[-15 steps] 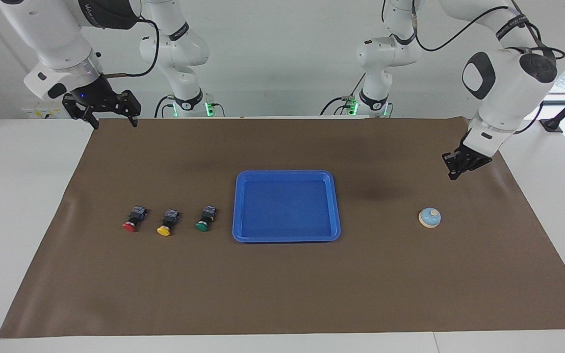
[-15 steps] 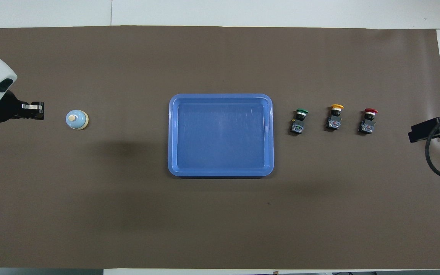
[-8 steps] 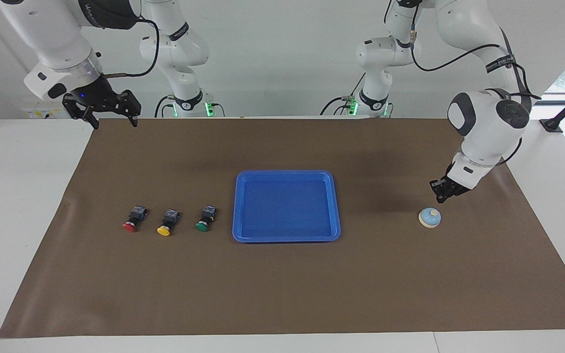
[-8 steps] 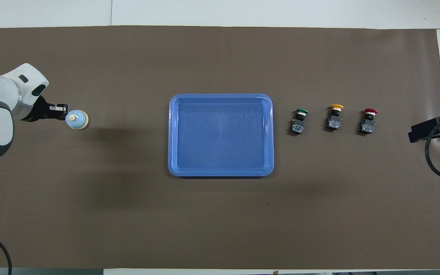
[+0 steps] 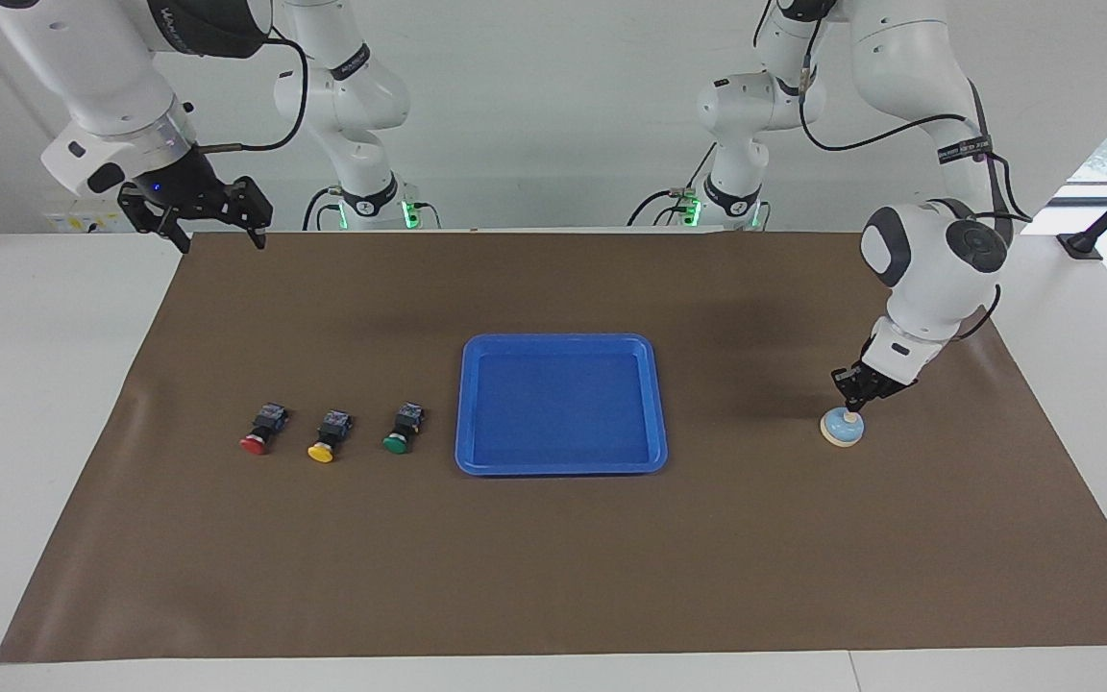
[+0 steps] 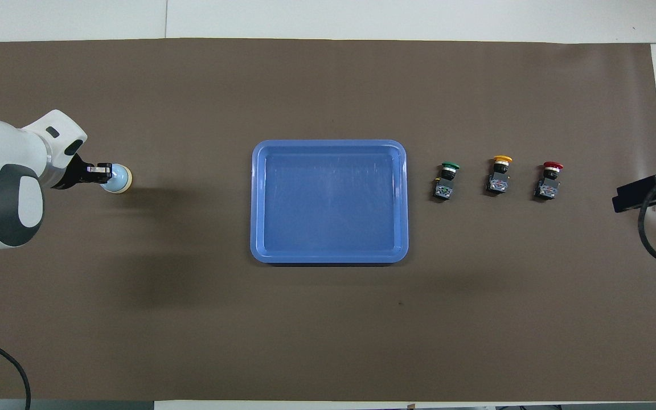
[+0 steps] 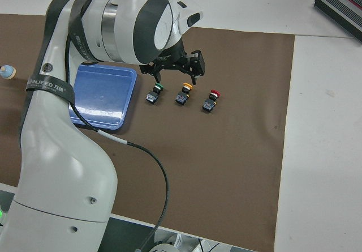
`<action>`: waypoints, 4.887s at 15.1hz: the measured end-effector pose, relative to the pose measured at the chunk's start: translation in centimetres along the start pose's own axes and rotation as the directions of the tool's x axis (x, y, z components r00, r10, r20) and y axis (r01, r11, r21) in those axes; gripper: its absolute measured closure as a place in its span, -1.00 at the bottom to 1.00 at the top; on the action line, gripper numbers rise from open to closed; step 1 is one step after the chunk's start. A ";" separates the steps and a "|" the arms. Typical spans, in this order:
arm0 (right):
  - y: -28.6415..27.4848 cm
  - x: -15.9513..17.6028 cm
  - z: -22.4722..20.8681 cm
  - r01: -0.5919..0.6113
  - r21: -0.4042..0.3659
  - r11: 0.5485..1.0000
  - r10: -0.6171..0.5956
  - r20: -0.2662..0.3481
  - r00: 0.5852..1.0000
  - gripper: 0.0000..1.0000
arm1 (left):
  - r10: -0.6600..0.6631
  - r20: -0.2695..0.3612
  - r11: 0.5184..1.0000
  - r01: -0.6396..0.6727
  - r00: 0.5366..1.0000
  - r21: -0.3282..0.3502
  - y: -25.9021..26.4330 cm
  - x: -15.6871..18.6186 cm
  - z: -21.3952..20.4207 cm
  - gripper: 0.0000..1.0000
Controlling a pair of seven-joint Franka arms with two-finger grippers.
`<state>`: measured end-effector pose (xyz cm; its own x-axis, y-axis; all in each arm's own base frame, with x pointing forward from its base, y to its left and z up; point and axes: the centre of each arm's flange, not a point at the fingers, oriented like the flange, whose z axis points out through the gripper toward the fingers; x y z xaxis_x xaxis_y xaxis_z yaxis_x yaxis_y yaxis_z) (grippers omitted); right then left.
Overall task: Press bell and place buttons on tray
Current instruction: 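Reach the left gripper to the bell and press down on it, then withdraw the left gripper while the right gripper reaches the buttons, then grasp the green-capped button with the right gripper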
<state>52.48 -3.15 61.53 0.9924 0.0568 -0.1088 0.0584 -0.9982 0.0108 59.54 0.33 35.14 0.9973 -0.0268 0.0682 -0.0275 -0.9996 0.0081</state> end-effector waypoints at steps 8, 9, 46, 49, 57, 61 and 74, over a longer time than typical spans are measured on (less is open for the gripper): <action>0.0 0.0 0.0 0.000 0.000 1.000 0.000 0.000 1.000 -1.00 | -0.001 -0.008 1.000 0.001 1.000 -0.001 -0.1 0.3 1.3 0.98; 0.0 0.0 0.0 0.000 0.000 1.000 0.000 0.000 1.000 -1.00 | -0.001 -0.005 1.000 0.001 1.000 -0.001 -0.1 0.3 1.2 0.98; -17.2 10.0 21.7 -0.248 0.038 0.968 0.251 -0.133 0.959 -1.00 | -0.004 0.040 1.000 0.003 0.999 0.018 0.8 -10.0 -31.6 -1.00; -17.9 10.9 24.2 -0.264 0.047 0.963 0.268 -0.140 0.953 -1.00 | -0.004 0.041 1.000 0.003 0.999 0.018 0.8 -10.0 -31.6 -1.00; -18.7 12.0 29.5 -0.268 0.037 0.963 0.270 -0.112 0.956 -1.00 | -0.004 0.041 1.000 0.003 0.999 0.018 0.8 -10.0 -31.6 -1.00; -18.2 11.7 30.5 -0.274 0.039 0.961 0.277 -0.116 0.954 -1.00 | -0.004 0.041 1.000 0.003 0.999 0.018 0.8 -10.0 -31.6 -1.00; -17.9 10.9 32.0 -0.276 0.034 0.961 0.278 -0.107 0.955 -0.62 | -0.004 0.042 1.000 0.003 0.999 0.018 0.8 -10.0 -31.6 -1.00</action>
<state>58.83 14.77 28.35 0.9753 -0.2210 0.0053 -0.2210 -0.9752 0.0070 47.40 0.14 65.95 0.9994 -0.0236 0.0266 -0.0234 -0.9997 -0.0097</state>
